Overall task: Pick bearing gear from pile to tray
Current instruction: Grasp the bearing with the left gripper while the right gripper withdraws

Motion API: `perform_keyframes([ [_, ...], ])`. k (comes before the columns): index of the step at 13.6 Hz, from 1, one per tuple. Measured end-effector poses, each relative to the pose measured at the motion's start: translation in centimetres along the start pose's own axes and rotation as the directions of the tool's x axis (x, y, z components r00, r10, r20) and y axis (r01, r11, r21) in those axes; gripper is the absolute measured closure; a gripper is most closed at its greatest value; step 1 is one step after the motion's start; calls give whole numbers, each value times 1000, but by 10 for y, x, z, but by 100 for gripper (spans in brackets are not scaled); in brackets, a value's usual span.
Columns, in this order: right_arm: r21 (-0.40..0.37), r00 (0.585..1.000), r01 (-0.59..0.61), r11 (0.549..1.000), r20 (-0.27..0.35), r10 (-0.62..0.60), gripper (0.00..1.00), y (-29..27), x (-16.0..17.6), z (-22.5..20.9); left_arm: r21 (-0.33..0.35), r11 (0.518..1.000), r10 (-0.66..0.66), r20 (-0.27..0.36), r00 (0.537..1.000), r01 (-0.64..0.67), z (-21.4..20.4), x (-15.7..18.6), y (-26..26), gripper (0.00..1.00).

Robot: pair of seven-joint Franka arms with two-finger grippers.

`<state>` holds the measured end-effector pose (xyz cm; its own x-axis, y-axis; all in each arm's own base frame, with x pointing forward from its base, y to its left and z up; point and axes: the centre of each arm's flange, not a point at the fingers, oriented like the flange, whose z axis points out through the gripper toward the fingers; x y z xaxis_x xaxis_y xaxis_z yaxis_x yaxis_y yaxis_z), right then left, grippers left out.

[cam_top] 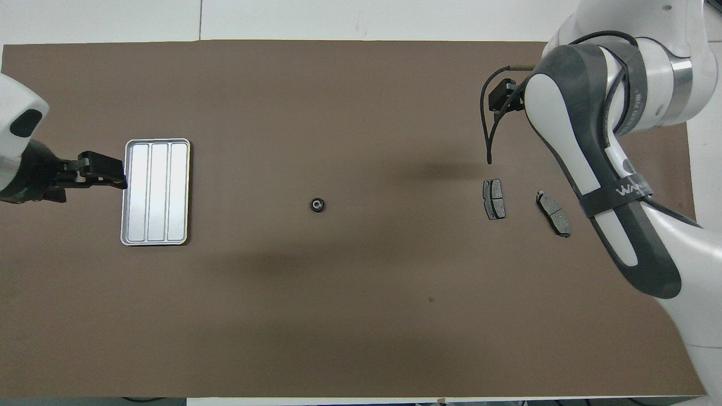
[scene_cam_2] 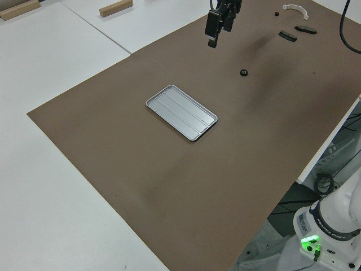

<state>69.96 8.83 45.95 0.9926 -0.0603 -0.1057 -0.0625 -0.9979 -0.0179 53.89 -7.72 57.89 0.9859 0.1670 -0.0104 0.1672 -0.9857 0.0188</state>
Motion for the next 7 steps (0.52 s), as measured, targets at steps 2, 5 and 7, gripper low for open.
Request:
perform_keyframes([
  [2,4,1000,27,1000,-6,-27,0,24,7,23,-6,997,-82,-9,997,82,27,-11,48,0],
  [5,-2,997,61,998,-48,-61,0,40,11,56,-20,985,-172,-16,985,172,85,-26,136,0],
  [7,-9,993,90,996,-81,-90,0,54,11,78,-26,980,-199,-14,980,198,139,-34,184,0],
])
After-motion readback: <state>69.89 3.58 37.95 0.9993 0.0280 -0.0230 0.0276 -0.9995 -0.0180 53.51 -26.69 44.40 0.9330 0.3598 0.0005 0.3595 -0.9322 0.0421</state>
